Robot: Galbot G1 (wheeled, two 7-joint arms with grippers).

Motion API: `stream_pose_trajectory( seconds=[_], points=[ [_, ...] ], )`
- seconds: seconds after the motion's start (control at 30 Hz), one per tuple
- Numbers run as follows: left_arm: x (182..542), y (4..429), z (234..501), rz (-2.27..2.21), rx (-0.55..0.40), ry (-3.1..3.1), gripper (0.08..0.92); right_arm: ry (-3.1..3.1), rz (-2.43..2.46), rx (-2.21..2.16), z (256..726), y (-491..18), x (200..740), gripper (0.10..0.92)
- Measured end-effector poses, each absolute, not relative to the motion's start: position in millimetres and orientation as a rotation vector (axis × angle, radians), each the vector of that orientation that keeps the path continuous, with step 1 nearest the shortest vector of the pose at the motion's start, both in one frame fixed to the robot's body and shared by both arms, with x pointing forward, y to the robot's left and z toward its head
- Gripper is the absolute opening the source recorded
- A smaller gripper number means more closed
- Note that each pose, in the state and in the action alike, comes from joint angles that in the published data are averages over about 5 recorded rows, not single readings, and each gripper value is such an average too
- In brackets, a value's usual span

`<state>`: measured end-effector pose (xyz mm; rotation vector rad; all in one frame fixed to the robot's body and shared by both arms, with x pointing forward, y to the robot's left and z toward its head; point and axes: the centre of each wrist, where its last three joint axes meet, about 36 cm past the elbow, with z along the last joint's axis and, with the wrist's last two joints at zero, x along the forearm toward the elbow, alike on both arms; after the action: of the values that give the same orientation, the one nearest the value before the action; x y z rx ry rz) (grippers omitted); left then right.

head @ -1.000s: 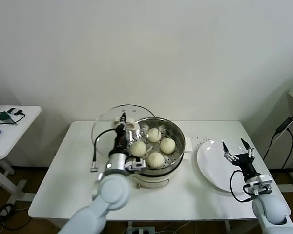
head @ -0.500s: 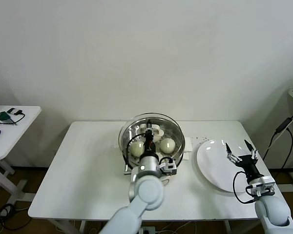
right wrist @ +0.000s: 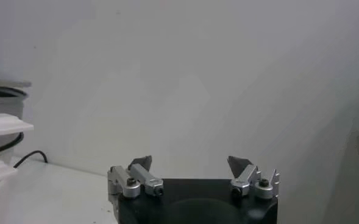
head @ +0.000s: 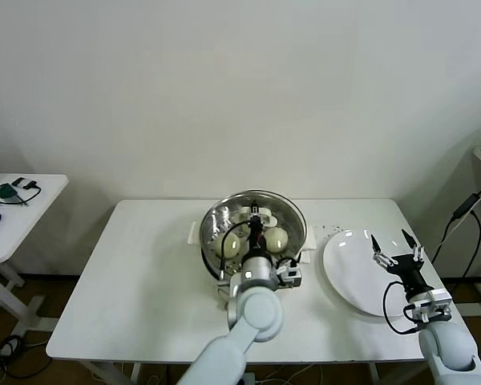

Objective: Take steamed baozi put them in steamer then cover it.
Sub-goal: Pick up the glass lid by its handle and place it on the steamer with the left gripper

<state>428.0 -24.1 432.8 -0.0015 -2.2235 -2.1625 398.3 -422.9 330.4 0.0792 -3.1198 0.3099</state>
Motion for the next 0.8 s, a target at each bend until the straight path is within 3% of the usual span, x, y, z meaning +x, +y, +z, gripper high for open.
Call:
stream_pose_trajectory(
  seconds=[0.8],
  points=[
    [431.5, -23.2, 421.8, -2.167, 0.009, -2.181, 0.147, -3.123, 0.319, 0.087, 329.1, -423.5, 399.7, 0.823]
  ],
)
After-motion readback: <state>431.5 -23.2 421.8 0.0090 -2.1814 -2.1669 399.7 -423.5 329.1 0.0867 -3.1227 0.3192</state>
